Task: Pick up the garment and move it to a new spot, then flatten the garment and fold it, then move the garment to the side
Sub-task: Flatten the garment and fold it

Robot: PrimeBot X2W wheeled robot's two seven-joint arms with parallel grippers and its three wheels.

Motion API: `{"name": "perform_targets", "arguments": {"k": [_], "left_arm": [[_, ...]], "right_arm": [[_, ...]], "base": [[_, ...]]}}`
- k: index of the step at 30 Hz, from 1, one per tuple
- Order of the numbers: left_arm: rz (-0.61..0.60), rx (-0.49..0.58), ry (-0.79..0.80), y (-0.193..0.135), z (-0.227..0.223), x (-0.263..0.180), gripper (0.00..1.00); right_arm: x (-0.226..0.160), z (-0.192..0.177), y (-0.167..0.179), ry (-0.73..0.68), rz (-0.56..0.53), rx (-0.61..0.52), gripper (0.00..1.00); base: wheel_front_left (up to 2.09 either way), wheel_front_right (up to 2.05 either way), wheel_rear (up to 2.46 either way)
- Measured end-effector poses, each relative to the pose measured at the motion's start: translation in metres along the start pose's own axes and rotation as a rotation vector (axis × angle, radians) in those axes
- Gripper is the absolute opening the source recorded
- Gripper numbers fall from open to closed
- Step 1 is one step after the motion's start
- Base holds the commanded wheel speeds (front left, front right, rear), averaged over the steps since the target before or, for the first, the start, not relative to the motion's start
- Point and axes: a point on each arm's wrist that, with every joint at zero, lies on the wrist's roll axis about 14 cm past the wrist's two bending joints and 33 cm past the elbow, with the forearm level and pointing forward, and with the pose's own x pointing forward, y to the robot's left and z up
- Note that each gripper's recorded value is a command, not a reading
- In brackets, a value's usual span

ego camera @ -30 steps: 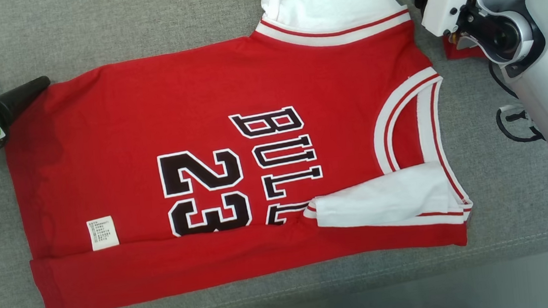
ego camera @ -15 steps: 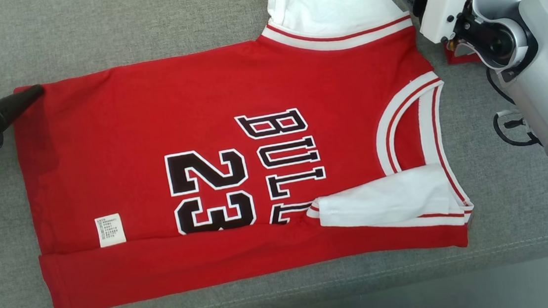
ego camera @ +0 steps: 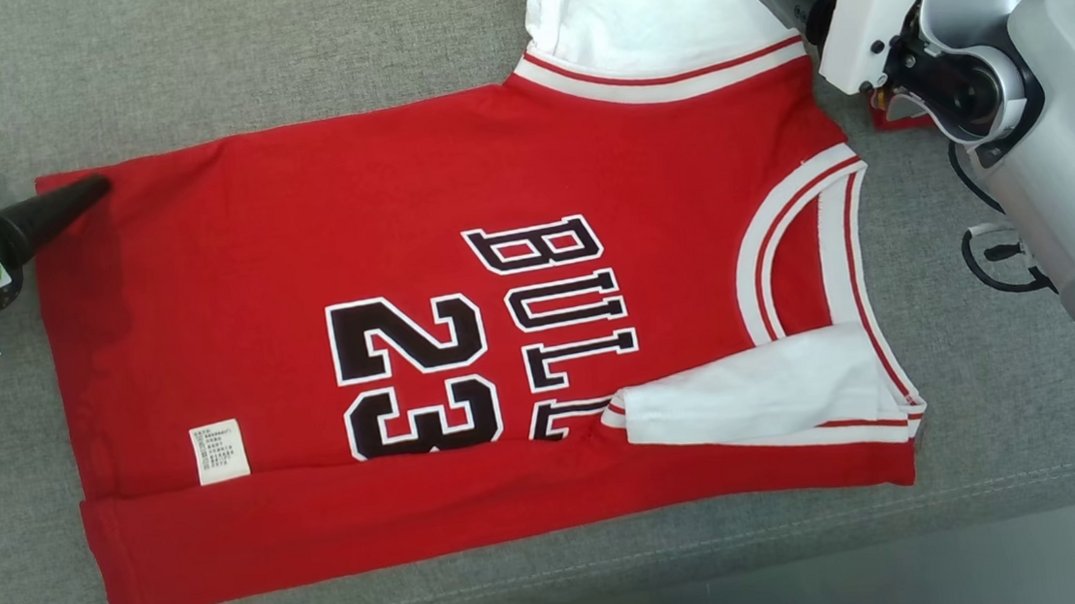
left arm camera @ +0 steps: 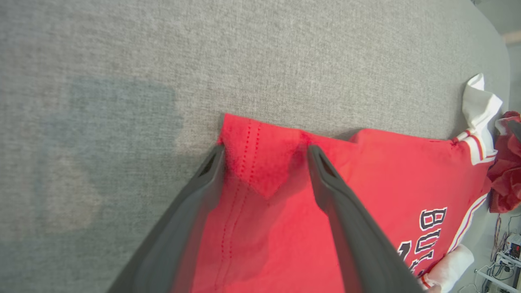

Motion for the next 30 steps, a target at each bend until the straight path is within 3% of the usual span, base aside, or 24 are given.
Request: {"name": "perform_targets", "arguments": {"k": [6,7,8,10,11,12,30], "left_arm": [[-0.001,0.011,0.009,-0.0001,-0.0019,0.0018,1.00],[0.004,0.017,0.010,0.0007,-0.0021,0.0021,0.79],[0.010,0.022,0.011,0.0019,-0.0020,0.0023,0.46],[0.014,0.023,0.007,0.0033,-0.0011,0.0025,0.29],[0.014,0.023,0.008,0.0035,-0.0014,0.0030,0.04],[0.014,0.023,0.008,0.0036,-0.0015,0.0035,0.00],[0.000,0.038,-0.035,0.0009,0.0000,0.0097,0.00]], "right_arm": [[0.0004,-0.0024,-0.0016,0.006,-0.002,0.002,1.00],[0.0006,-0.0026,-0.0014,0.004,0.001,0.002,1.00],[0.0009,-0.0026,-0.0018,0.002,0.000,0.003,1.00],[0.0013,-0.0039,-0.0028,0.005,-0.002,0.005,1.00],[0.0016,-0.0046,-0.0034,0.007,-0.004,0.006,1.00],[0.0019,-0.0052,-0.0040,0.008,-0.005,0.006,1.00],[0.0085,-0.0057,-0.0053,0.005,-0.002,0.011,1.00]], "base": [[0.00,0.00,0.00],[0.00,0.00,0.00],[0.00,0.00,0.00],[0.00,0.00,0.00],[0.00,0.00,0.00],[0.00,0.00,0.00],[0.00,0.00,0.00]]}}
